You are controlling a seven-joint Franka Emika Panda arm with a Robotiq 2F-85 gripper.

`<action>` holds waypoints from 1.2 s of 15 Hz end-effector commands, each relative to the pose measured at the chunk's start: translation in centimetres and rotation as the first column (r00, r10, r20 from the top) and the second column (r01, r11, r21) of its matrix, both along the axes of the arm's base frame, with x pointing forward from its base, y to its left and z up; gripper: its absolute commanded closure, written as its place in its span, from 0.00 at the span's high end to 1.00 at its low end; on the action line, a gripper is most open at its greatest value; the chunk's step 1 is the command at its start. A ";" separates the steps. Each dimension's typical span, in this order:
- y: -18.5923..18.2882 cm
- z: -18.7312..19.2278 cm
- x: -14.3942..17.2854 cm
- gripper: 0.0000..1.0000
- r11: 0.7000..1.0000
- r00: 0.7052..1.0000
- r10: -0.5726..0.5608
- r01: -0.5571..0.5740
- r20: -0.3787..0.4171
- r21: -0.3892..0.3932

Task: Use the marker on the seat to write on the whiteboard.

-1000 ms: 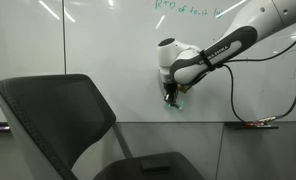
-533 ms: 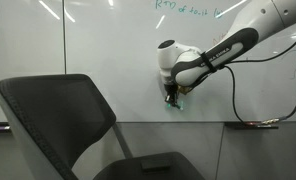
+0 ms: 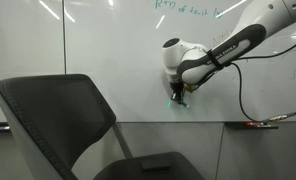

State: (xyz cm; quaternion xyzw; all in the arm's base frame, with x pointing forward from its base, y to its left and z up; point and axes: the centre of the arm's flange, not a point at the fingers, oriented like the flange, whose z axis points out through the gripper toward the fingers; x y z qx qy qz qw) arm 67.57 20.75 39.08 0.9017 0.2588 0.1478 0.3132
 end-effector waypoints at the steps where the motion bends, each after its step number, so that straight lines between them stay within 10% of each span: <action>1: -2.4 2.8 0.7 0.05 0.998 0.997 0.010 -0.005 0.083 -0.056; 9: -2.1 5.4 -0.1 0.05 0.995 0.994 0.026 -0.016 0.107 -0.099; 18: -0.9 5.1 -6.2 0.05 1.000 1.000 -0.015 0.015 -0.003 0.019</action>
